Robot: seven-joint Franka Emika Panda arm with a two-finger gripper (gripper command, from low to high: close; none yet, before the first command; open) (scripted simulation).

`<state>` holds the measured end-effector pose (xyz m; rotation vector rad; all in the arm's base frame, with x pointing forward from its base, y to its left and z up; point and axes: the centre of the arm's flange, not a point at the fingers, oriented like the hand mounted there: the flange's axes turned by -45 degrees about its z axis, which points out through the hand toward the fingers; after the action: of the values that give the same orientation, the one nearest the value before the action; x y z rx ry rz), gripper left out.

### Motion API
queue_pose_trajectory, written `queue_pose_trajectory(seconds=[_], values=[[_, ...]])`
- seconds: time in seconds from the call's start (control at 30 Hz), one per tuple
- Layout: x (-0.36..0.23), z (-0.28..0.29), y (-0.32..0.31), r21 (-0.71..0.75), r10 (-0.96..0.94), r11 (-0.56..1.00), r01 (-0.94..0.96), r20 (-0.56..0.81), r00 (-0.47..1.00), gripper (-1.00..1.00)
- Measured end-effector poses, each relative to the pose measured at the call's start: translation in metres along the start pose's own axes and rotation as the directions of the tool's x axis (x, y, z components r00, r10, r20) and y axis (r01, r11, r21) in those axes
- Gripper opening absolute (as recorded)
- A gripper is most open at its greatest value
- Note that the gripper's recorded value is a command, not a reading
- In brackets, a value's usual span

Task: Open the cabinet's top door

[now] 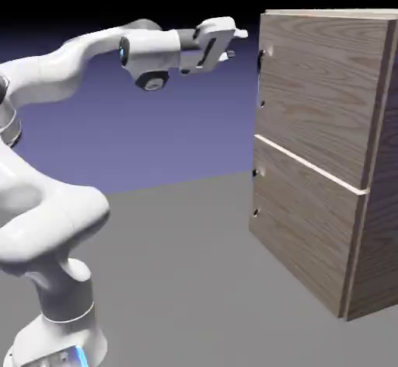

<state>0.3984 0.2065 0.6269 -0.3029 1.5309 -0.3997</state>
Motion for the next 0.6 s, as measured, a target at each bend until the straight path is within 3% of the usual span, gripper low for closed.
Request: queue_pose_trajectory(seconds=[0.27, 0.43, 0.47, 0.6], values=[[0.055, 0.043, 0.073, -0.015, 0.433, 0.901, -0.433, -0.024, 0.901, 0.00], [0.056, 0.086, 0.074, -0.015, 0.433, 0.901, -0.433, -0.023, 0.901, 0.00], [0.056, 0.093, 0.074, -0.015, 0.433, 0.901, -0.434, -0.024, 0.901, -1.00], [0.059, 0.078, 0.068, -0.053, 0.434, 0.899, -0.434, -0.023, 0.901, -1.00]])
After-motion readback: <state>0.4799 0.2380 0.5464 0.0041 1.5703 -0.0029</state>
